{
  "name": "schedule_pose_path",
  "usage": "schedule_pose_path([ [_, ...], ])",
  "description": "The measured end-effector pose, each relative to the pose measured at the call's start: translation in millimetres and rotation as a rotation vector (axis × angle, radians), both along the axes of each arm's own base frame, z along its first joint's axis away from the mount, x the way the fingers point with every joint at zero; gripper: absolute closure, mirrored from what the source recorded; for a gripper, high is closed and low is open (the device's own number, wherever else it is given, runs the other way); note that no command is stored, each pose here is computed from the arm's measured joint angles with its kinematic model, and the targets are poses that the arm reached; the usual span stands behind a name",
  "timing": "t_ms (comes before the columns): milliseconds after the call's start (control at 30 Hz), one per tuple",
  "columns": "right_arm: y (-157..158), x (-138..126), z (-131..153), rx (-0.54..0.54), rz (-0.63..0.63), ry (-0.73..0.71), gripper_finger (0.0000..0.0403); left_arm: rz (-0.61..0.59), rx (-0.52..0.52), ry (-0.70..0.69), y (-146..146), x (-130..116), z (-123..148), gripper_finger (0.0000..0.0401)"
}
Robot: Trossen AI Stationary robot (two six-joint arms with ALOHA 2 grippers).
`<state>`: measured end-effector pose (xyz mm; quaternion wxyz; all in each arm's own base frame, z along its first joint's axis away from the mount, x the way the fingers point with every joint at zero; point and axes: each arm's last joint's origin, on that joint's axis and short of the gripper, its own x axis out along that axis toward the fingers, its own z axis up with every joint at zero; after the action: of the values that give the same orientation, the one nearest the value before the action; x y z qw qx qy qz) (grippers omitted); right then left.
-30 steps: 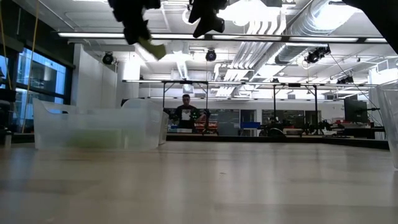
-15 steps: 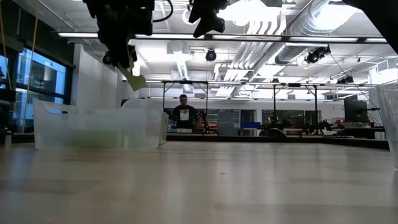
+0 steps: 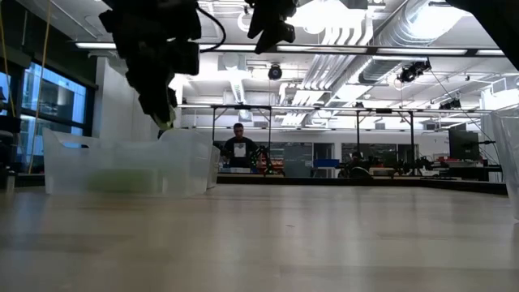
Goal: Sort & place blocks by color
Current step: Put the green block into the left transparent bin
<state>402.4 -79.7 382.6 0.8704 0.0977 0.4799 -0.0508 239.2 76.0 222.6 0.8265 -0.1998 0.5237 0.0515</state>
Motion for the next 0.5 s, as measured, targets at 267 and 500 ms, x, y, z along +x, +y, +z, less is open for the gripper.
schedule_pose_path([
  [267, 0.0, 0.1, -0.1, -0.001, 0.002, 0.0, 0.0178, 0.0, -0.022, 0.059, 2.9, 8.9, -24.9, 0.0374],
  [500, 0.0, 0.2, -0.3, -0.001, 0.003, 0.001, 0.0178, -0.003, -0.052, 0.115, 5.8, 18.0, -45.6, 0.0372],
])
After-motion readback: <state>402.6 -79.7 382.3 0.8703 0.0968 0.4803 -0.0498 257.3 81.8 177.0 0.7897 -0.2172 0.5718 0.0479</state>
